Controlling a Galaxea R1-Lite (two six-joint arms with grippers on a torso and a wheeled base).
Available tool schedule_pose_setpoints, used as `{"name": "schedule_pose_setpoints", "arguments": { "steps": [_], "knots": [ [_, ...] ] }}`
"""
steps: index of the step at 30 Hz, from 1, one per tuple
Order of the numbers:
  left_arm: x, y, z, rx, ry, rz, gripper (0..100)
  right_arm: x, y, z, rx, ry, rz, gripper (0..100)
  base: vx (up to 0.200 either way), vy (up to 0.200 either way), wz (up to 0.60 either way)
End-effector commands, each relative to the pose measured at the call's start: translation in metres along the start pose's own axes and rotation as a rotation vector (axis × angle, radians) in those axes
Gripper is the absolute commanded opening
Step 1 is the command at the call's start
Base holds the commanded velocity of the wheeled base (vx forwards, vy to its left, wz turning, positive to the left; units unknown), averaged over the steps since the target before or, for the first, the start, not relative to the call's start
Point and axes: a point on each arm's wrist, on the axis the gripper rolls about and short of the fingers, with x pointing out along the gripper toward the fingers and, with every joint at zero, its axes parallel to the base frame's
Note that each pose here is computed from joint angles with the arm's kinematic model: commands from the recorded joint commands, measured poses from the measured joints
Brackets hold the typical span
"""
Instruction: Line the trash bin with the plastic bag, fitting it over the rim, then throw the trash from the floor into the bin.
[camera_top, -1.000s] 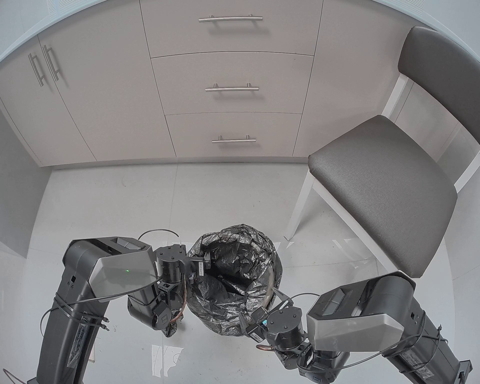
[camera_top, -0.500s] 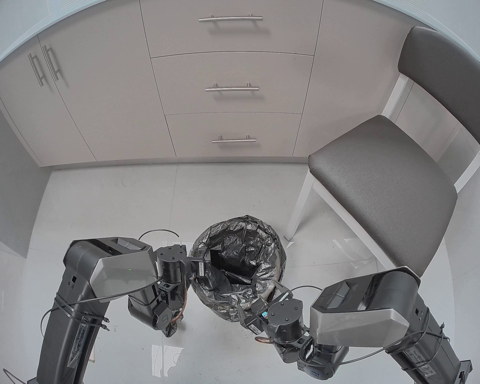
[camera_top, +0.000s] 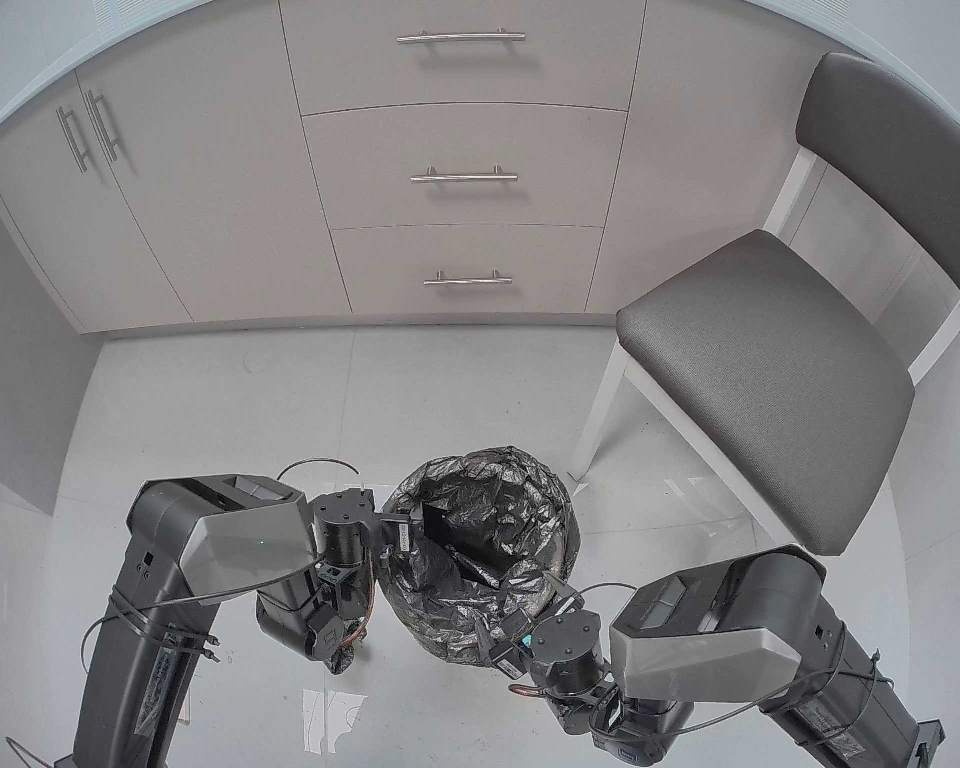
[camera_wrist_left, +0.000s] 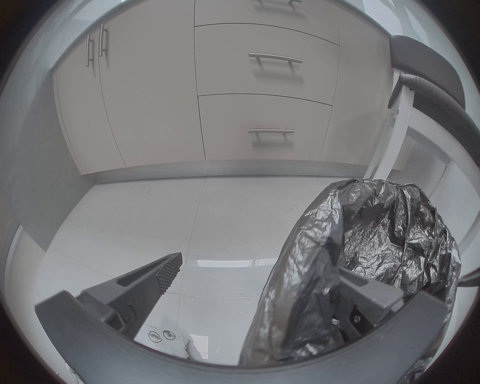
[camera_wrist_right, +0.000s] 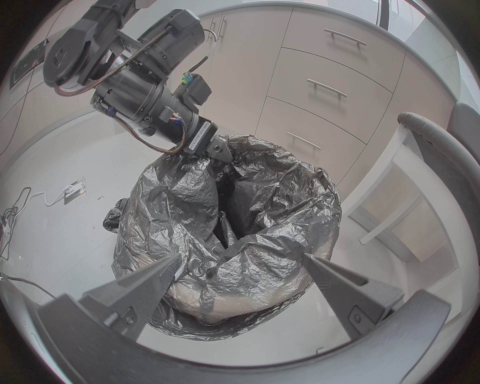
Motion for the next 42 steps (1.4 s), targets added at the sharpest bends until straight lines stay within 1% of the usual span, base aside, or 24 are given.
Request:
{"name": "schedule_pose_setpoints", "arguments": {
  "steps": [1,4,8,13,15,22,30,32,38,42],
  "knots": [
    [0.001,0.002,0.000,-0.002,-0.002,0.006,100,-0.002,0.003,0.000,-0.001,-0.009,0.003,100,0.000,0.000,0.00],
    [0.001,0.002,0.000,-0.002,-0.002,0.006,100,-0.001,0.001,0.009,0.009,-0.031,-0.007,100,0.000,0.000,0.00],
    [0.000,0.001,0.001,-0.003,-0.005,0.004,100,-0.002,0.000,0.008,0.010,-0.028,-0.009,100,0.000,0.000,0.00],
    [0.000,0.001,0.000,-0.003,-0.004,0.004,100,-0.004,-0.009,0.025,0.034,-0.063,-0.025,100,0.000,0.000,0.00],
    [0.000,0.001,0.000,-0.003,-0.004,0.004,100,-0.004,-0.011,0.027,0.038,-0.067,-0.028,100,0.000,0.000,0.00],
    [0.000,0.000,0.000,-0.001,-0.002,0.001,100,-0.008,-0.010,0.018,0.022,-0.035,-0.024,100,0.000,0.000,0.00],
    [0.000,0.000,-0.001,-0.001,-0.001,0.001,100,-0.004,-0.007,0.001,0.009,0.009,-0.022,100,0.000,0.000,0.00],
    [0.000,0.000,-0.001,-0.001,-0.001,0.001,100,-0.005,-0.006,0.000,0.015,0.013,-0.022,100,0.000,0.000,0.00],
    [0.000,0.000,-0.001,-0.002,-0.001,0.001,100,-0.003,-0.005,-0.011,0.012,0.043,-0.036,100,0.000,0.000,0.00],
    [-0.001,0.001,0.001,-0.002,-0.004,0.003,100,0.001,-0.009,-0.010,0.018,0.040,-0.051,100,0.000,0.000,0.00]
  ]
}}
